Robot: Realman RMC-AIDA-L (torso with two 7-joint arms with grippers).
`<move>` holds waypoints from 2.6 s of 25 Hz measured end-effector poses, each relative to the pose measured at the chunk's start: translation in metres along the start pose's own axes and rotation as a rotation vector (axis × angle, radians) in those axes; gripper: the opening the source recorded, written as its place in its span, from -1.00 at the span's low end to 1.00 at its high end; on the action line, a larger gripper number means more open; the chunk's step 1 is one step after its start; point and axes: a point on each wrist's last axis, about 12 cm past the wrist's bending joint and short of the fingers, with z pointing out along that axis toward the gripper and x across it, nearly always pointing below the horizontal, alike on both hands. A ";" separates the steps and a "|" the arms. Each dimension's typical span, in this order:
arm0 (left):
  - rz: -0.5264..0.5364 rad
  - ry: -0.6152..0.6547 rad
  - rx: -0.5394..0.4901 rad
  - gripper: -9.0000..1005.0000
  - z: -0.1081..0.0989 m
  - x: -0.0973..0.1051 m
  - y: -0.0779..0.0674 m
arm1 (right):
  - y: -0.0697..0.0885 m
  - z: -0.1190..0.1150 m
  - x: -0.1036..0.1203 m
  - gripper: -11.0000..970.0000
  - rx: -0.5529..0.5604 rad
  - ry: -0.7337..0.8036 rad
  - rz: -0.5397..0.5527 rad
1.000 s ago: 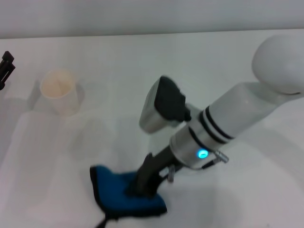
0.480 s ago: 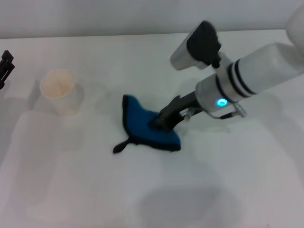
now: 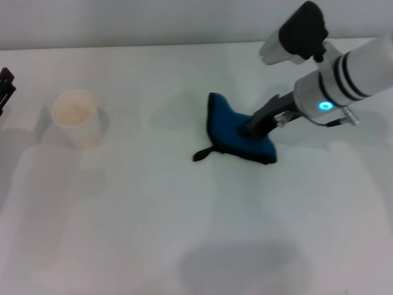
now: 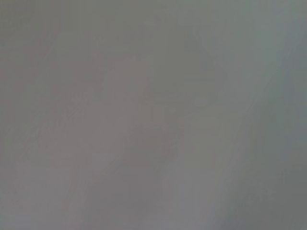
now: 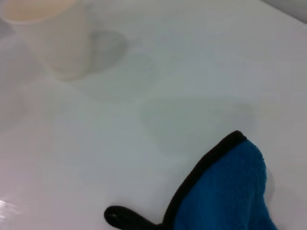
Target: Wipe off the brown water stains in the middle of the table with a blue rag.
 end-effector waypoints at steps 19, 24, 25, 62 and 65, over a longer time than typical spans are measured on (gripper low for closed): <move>0.001 -0.006 0.002 0.72 0.000 -0.001 0.000 | 0.016 -0.003 -0.005 -0.81 -0.050 0.159 -0.251; -0.011 -0.006 0.002 0.72 0.000 -0.001 -0.001 | 0.016 -0.002 -0.011 -0.81 -0.020 0.120 -0.261; -0.011 -0.007 0.003 0.72 0.000 -0.001 -0.001 | 0.015 -0.003 -0.011 -0.81 -0.013 0.110 -0.262; -0.020 -0.008 -0.060 0.72 0.011 -0.007 0.007 | -0.059 -0.066 0.155 0.80 0.693 -1.065 0.462; -0.020 0.006 -0.069 0.72 0.012 -0.006 0.008 | -0.058 -0.059 0.158 0.80 0.757 -1.032 0.477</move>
